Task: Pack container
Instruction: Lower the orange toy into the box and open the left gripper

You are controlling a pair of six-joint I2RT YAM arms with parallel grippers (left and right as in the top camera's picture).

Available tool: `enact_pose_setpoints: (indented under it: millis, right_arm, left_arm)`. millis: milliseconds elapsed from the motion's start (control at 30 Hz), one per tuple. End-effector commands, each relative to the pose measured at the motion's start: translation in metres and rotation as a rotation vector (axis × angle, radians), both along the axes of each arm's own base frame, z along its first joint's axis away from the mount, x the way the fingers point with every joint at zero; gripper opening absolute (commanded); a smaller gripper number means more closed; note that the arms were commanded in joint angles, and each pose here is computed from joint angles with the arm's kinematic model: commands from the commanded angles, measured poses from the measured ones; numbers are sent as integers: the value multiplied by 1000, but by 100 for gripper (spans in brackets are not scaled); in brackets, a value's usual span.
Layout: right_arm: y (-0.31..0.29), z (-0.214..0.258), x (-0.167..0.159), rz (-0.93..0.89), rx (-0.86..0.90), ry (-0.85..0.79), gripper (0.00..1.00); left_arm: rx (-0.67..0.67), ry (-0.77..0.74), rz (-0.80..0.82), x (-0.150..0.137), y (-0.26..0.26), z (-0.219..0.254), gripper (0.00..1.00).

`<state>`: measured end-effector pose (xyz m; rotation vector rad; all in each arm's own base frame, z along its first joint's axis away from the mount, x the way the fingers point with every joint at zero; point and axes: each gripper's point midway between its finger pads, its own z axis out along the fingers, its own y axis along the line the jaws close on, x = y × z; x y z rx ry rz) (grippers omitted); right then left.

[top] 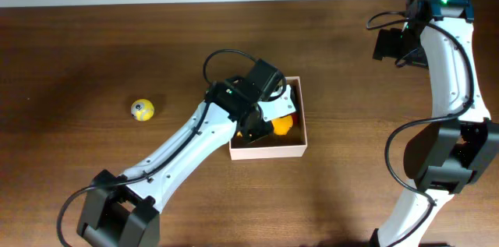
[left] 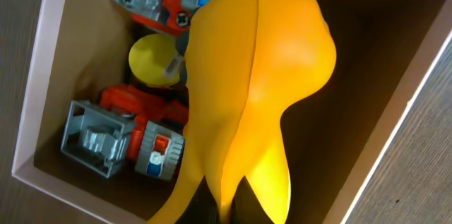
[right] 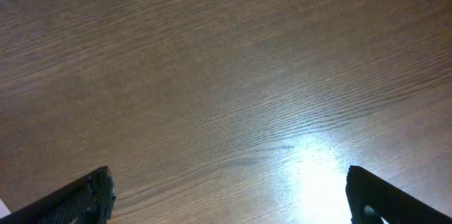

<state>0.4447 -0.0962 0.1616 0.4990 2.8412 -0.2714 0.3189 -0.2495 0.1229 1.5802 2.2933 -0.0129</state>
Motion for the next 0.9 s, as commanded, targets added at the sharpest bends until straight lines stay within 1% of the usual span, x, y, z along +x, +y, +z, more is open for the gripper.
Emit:
enact_pose_setpoints:
  millis: [0, 133, 533, 700, 733, 767, 867]
  right_arm:
    - [1, -3, 0, -1, 3, 4, 99]
    - [1, -3, 0, -1, 3, 4, 99]
    - [1, -3, 0, -1, 3, 4, 99]
    - [1, -3, 0, -1, 3, 4, 99]
    - [1, -3, 0, -1, 3, 4, 99]
    - [1, -3, 0, -1, 3, 4, 99]
    - [1, -3, 0, -1, 3, 4, 99]
  left_arm:
    - [-36, 15, -44, -2, -8, 0, 2]
    - [-76, 45, -70, -10, -18, 1, 2]
    - [-74, 49, -145, -31, -40, 1, 2]
    - [-73, 49, -147, -31, -41, 1, 2]
    - [-73, 49, -147, -31, -41, 1, 9]
    - [-73, 49, -147, -31, -41, 1, 32]
    - [-73, 48, -147, -31, -41, 1, 72]
